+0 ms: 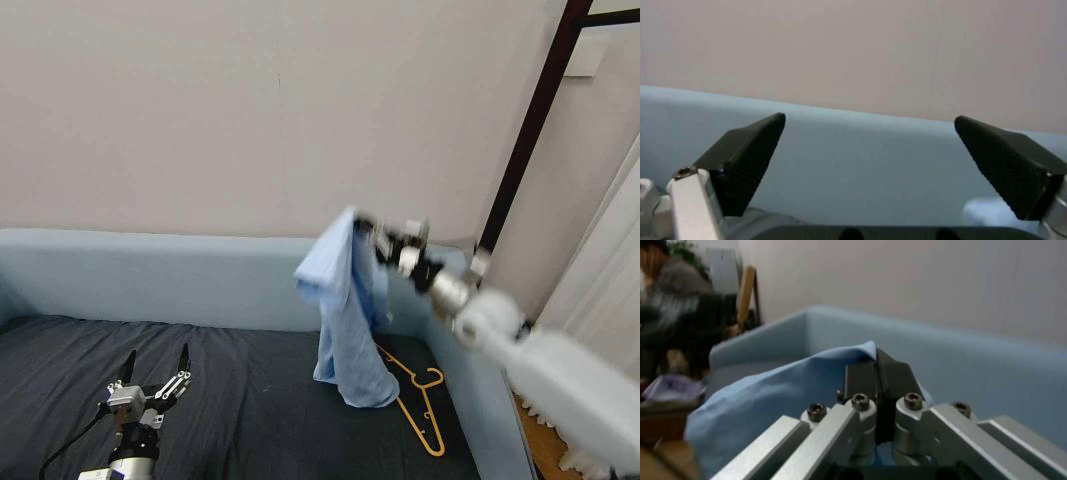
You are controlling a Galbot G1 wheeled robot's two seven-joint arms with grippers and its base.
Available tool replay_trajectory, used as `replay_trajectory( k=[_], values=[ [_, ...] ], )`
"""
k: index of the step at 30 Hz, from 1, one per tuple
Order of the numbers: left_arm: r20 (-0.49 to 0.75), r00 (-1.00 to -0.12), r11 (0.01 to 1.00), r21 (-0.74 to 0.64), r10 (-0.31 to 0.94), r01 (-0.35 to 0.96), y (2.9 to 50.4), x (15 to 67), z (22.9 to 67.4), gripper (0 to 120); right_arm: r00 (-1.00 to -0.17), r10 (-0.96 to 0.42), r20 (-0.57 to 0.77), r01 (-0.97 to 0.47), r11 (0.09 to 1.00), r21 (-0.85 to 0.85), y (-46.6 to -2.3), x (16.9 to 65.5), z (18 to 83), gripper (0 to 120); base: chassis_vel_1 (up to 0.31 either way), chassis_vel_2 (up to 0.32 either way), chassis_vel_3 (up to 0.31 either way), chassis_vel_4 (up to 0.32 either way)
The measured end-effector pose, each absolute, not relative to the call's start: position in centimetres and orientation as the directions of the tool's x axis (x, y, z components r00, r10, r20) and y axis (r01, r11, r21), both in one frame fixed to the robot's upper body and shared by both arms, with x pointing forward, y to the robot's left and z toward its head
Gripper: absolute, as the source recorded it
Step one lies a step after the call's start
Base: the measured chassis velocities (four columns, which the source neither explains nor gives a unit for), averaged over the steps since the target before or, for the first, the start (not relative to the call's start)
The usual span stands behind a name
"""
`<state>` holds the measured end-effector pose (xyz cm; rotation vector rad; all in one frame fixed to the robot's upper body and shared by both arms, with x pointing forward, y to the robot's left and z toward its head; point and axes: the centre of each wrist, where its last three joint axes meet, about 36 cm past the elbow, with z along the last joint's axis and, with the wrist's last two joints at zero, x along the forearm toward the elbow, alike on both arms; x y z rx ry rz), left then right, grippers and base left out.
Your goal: Pick up the clothes from the sofa and hang them on the clothes hanger.
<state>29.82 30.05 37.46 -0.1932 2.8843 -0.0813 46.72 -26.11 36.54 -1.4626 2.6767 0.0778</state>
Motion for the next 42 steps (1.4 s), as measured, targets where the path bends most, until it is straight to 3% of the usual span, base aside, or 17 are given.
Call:
replay_trajectory(
  k=[2, 6, 12, 15, 17, 20, 26, 27, 28, 31, 32, 34, 35, 37, 38, 39, 42],
  values=[
    [-0.242, -0.961, 0.990, -0.068, -0.136, -0.123, 30.1, 29.8, 37.4, 100, -0.524, -0.852, 0.013, -0.850, 0.523, 0.058, -26.5, 41.3, 29.3, 0, 0.000, 0.000, 0.000, 0.000],
    [-0.242, -0.961, 0.990, -0.066, -0.134, -0.121, 30.2, 30.0, 37.5, 100, -0.486, -0.862, 0.144, -0.866, 0.497, 0.051, -27.9, 36.5, 22.5, 0, 0.000, 0.000, 0.000, 0.000],
    [-0.241, -0.962, 0.991, -0.068, -0.129, -0.116, 29.9, 30.4, 37.6, 100, -0.498, -0.841, 0.214, -0.861, 0.508, -0.007, -28.5, 36.0, 20.8, 1, 0.000, 0.000, 0.000, 0.000],
    [-0.239, -0.962, 0.991, -0.069, -0.130, -0.117, 29.9, 30.7, 37.4, 100, -0.493, -0.808, 0.323, -0.863, 0.501, -0.062, -29.9, 36.9, 22.0, 16, 0.000, 0.000, 0.000, 0.000],
    [-0.239, -0.962, 0.991, -0.069, -0.130, -0.117, 29.9, 30.7, 37.4, 100, -0.493, -0.808, 0.323, -0.863, 0.501, -0.062, -29.9, 36.9, 22.0, 16, 0.000, 0.000, 0.000, 0.000],
    [-0.238, -0.962, 0.990, -0.063, -0.134, -0.123, 30.4, 31.1, 37.2, 100, -0.389, -0.779, 0.492, -0.913, 0.397, -0.094, -35.1, 37.4, 23.8, 34, 0.000, 0.000, 0.000, 0.000],
    [-0.221, -0.965, 0.990, -0.043, -0.143, -0.137, 31.4, 31.8, 36.6, 100, -0.283, -0.801, 0.528, -0.955, 0.287, -0.076, -38.6, 38.0, 25.2, 54, 0.000, 0.000, 0.000, 0.000],
    [-0.211, -0.967, 0.989, -0.034, -0.145, -0.141, 31.7, 31.9, 36.3, 100, -0.296, -0.801, 0.520, -0.951, 0.296, -0.085, -38.8, 38.2, 25.4, 56, 0.000, 0.000, 0.000, 0.000],
    [-0.198, -0.969, 0.989, -0.019, -0.146, -0.145, 32.1, 32.0, 35.9, 100, -0.368, -0.788, 0.493, -0.925, 0.363, -0.111, -38.6, 38.4, 25.4, 63, 0.000, 0.000, 0.000, 0.000],
    [-0.173, -0.975, 0.990, 0.012, -0.137, -0.142, 32.9, 31.7, 35.2, 100, -0.656, -0.665, 0.358, -0.729, 0.681, -0.071, -33.9, 38.4, 25.2, 76, 0.000, 0.000, 0.000, 0.000],
    [-0.173, -0.975, 0.990, 0.012, -0.137, -0.142, 32.9, 31.7, 35.2, 100, -0.656, -0.665, 0.358, -0.729, 0.681, -0.071, -33.9, 38.4, 25.2, 76, 0.000, 0.000, 0.000, 0.000],
    [-0.171, -0.977, 0.990, 0.027, -0.129, -0.135, 33.2, 31.3, 35.0, 100, -0.785, -0.524, 0.330, -0.536, 0.842, 0.062, -29.7, 38.9, 25.8, 84, 0.000, 0.000, 0.000, 0.000],
    [-0.172, -0.977, 0.990, 0.035, -0.126, -0.134, 33.4, 31.2, 35.0, 100, -0.810, -0.478, 0.339, -0.462, 0.877, 0.131, -28.1, 39.3, 26.0, 90, 0.000, 0.000, 0.000, 0.000],
    [-0.172, -0.977, 0.990, 0.044, -0.126, -0.135, 33.6, 31.0, 35.0, 100, -0.818, -0.453, 0.354, -0.405, 0.891, 0.205, -27.0, 39.8, 26.1, 93, 0.000, 0.000, 0.000, 0.000],
    [-0.175, -0.976, 0.987, 0.064, -0.133, -0.146, 34.4, 30.6, 35.1, 100, -0.798, -0.447, 0.404, -0.278, 0.868, 0.411, -24.8, 42.1, 26.4, 100, 0.000, 0.000, 0.000, 0.000],
    [-0.178, -0.974, 0.985, 0.072, -0.140, -0.155, 34.8, 30.3, 35.1, 100, -0.793, -0.468, 0.391, -0.242, 0.830, 0.502, -24.6, 43.7, 26.0, 100, 0.000, 0.000, 0.000, 0.000],
    [-0.180, -0.973, 0.984, 0.077, -0.144, -0.159, 34.9, 30.1, 35.1, 100, -0.783, -0.509, 0.358, -0.237, 0.776, 0.585, -24.4, 44.9, 25.6, 100, 0.000, 0.000, 0.000, 0.000]
  ],
)
